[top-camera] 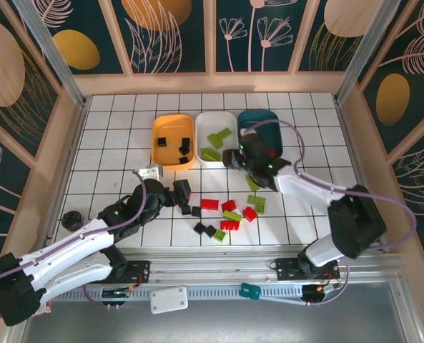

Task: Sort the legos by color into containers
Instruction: Pick up the lego from the center of the table.

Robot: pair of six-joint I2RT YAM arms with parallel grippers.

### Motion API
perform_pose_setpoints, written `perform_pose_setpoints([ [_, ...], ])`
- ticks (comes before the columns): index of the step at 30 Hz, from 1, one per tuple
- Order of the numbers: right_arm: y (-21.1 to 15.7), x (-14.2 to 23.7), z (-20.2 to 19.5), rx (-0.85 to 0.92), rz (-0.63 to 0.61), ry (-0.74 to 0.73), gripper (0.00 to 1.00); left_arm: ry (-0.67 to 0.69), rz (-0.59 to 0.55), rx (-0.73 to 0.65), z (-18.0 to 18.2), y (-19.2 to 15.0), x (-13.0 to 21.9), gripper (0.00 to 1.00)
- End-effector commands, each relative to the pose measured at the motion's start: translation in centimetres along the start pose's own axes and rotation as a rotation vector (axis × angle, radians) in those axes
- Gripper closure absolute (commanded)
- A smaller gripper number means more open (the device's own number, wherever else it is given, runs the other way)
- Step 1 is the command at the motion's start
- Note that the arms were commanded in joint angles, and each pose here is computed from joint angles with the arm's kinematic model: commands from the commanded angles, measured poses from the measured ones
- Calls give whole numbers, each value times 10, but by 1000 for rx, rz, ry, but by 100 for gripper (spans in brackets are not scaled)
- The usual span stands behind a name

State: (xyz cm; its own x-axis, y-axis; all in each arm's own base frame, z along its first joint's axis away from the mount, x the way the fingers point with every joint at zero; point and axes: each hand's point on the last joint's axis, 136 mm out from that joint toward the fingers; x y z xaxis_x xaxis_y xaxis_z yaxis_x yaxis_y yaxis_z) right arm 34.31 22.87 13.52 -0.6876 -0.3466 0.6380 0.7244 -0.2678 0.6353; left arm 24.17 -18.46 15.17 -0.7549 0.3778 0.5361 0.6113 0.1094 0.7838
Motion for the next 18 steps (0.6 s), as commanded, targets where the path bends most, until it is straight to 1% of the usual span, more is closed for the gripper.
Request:
perform_pose_setpoints([
  [1, -34, 6, -46, -49, 44, -131, 32, 22, 7, -1, 5, -4, -4, 1],
  [2, -43, 8, -59, -52, 62, -169, 29, 24, 12, -3, 5, -6, -5, 1],
  [4, -56, 7, -76, -51, 84, -228, 27, 26, 17, -4, 5, -7, -7, 1],
  [8, -66, -2, -101, -42, 104, -321, 27, 28, 23, 0, 5, -10, -9, 1],
  [10, -69, -9, -107, -35, 117, -340, 28, 29, 27, 1, 6, -12, -10, 1],
  [14, -78, -27, -108, -14, 165, -333, 36, 36, 39, 2, 9, -16, -10, 1],
  [18, -80, -36, -103, 5, 191, -315, 49, 37, 40, 2, 9, -16, -8, 1],
])
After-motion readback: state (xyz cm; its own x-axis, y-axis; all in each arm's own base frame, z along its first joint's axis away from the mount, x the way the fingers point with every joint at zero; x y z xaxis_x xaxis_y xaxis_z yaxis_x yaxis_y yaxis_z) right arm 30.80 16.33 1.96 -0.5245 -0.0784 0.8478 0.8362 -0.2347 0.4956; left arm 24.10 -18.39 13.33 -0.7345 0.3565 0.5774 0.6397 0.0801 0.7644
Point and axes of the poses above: each hand's point on the last joint's axis, 136 mm out from that joint toward the fingers, its own x axis back along the fingers, its own z axis along the line the jaws close on, y = z × x, and after that the axes turned 14 degrees about -x, right-handed
